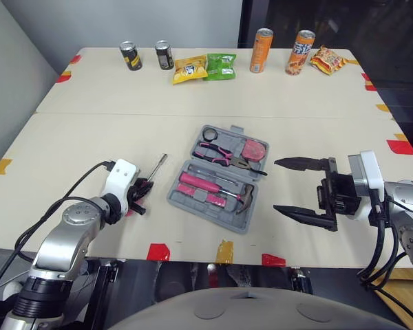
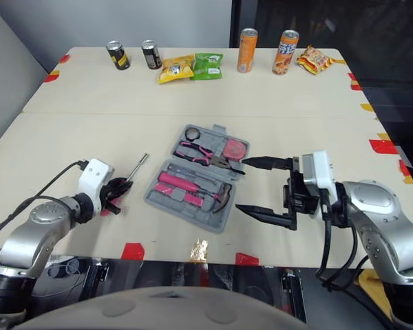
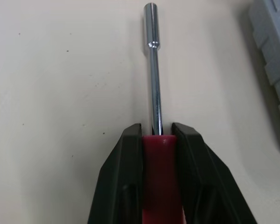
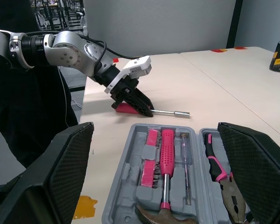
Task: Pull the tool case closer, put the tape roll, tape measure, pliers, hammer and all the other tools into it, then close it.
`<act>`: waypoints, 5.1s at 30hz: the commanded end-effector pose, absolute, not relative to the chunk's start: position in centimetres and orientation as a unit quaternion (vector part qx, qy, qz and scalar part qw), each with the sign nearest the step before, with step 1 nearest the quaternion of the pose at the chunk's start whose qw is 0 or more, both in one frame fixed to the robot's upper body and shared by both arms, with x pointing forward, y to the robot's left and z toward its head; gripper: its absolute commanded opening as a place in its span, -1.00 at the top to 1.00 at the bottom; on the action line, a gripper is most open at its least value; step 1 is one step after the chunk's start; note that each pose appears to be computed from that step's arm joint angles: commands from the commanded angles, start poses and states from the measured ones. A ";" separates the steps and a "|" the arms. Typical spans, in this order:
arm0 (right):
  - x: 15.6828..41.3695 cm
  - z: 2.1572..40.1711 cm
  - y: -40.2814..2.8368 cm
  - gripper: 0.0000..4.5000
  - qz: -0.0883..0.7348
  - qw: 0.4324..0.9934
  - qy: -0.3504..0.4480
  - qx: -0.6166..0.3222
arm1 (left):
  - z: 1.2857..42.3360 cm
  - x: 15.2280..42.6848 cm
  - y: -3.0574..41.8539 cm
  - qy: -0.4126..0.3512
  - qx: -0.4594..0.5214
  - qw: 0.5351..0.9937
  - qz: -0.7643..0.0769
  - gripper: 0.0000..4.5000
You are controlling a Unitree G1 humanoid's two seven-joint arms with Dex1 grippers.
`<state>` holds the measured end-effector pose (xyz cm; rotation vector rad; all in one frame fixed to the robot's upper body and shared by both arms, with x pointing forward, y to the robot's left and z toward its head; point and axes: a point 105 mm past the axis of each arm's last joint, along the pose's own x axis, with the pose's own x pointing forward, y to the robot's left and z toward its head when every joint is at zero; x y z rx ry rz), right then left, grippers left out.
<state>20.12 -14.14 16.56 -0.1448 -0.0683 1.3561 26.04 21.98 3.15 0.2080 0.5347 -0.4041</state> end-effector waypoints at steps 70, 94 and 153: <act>15.8 16.9 -19.9 -1.00 0.590 0.791 0.055 -0.149 | 8.7 25.7 5.9 0.315 0.393 0.459 -0.732 0.79; 15.8 17.0 -19.4 -1.00 0.594 0.790 0.051 -0.146 | 7.2 25.9 4.7 0.304 0.410 0.469 -0.721 0.18; 22.3 12.3 -16.0 -1.00 0.401 0.915 -0.024 -0.027 | 10.6 28.7 19.1 0.022 -0.041 0.900 -0.434 0.73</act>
